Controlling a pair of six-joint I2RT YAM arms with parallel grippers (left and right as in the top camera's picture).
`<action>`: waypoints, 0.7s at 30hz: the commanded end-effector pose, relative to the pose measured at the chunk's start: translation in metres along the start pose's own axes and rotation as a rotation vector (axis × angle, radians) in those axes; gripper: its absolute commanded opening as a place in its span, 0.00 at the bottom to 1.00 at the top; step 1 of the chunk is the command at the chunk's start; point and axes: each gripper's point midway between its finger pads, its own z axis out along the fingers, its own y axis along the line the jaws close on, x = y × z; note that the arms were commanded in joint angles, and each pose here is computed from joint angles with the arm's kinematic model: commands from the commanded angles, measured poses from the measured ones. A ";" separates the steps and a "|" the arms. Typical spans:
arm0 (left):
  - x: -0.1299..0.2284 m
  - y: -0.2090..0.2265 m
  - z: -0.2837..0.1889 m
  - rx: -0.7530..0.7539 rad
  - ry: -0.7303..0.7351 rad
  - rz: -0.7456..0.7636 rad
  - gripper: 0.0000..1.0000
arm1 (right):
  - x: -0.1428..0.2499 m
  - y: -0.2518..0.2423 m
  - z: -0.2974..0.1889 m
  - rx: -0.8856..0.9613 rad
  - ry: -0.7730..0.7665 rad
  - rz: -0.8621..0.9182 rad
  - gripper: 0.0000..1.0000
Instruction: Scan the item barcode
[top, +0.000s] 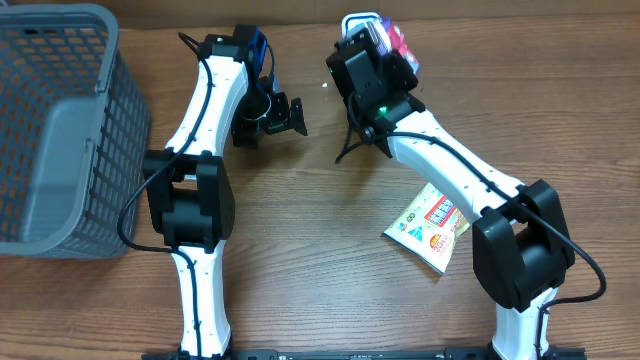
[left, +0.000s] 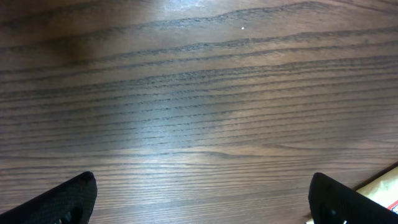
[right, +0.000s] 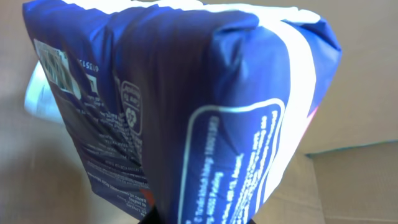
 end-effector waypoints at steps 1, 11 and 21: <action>0.000 0.004 -0.001 -0.010 -0.003 -0.020 1.00 | -0.002 0.019 -0.019 -0.165 -0.004 -0.004 0.04; -0.002 0.010 -0.003 -0.008 -0.005 -0.039 1.00 | 0.037 0.075 -0.061 -0.337 0.115 -0.188 0.54; -0.002 0.010 -0.003 -0.009 -0.003 -0.046 1.00 | 0.049 0.121 -0.105 -0.655 0.155 -0.159 1.00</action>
